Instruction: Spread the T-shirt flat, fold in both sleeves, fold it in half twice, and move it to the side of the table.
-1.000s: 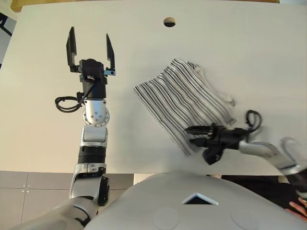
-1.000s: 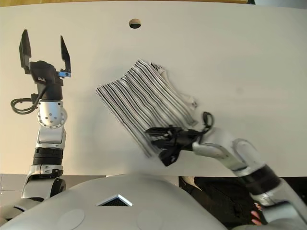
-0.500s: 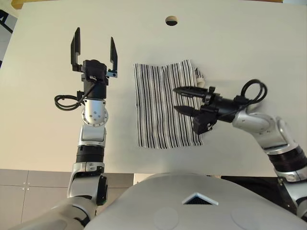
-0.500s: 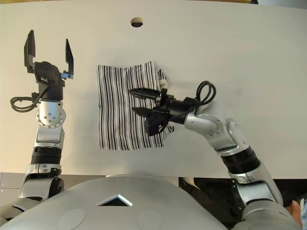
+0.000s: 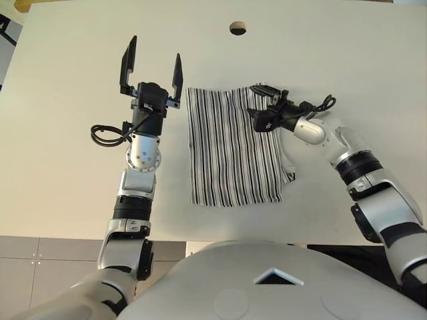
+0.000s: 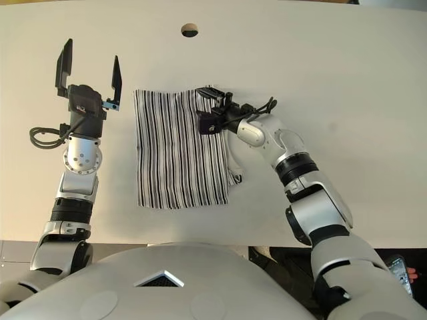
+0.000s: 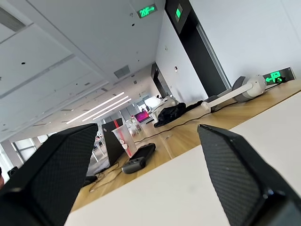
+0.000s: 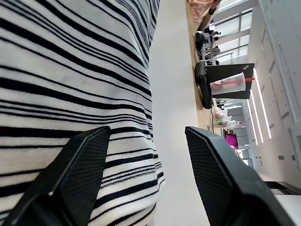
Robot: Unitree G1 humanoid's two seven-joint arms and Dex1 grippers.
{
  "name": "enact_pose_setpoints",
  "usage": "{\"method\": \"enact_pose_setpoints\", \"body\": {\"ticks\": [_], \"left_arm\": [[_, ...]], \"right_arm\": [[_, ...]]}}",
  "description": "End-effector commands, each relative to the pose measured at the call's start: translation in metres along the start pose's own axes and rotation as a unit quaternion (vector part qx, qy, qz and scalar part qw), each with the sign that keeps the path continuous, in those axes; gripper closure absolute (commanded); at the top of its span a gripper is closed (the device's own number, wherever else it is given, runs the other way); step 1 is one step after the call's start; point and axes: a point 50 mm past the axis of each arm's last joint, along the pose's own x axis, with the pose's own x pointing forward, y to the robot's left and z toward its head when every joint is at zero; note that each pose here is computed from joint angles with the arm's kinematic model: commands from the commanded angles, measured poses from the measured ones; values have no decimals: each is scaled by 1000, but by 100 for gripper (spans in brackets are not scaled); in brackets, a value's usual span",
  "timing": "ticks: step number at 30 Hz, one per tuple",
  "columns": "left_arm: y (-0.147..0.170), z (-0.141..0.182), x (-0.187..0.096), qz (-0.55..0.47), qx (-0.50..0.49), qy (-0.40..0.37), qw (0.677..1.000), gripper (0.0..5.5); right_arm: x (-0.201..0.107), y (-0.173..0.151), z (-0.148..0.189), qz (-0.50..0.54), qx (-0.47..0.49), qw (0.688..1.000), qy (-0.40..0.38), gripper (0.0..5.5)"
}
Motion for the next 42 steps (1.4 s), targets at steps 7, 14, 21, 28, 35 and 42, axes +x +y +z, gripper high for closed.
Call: {"method": "enact_pose_setpoints", "body": {"ticks": [7,14,21,28,35,42], "left_arm": [[28,-14,2,-36,67,17,997,157],[42,-17,-22,-201,194,-7,960,157],[59,-15,-82,-416,277,35,866,157],[28,-12,-111,-564,237,37,790,152],[-6,-5,-112,-650,202,-17,733,152],[-23,0,-110,-692,183,-58,696,152]], "right_arm": [[-49,18,-31,-59,66,994,69,256],[-86,-38,5,-254,98,958,-88,256],[-174,14,10,-24,14,999,32,256],[-203,37,27,147,-15,986,72,183],[-179,48,31,217,-33,975,22,183],[-162,57,33,240,-47,969,-19,183]]}}
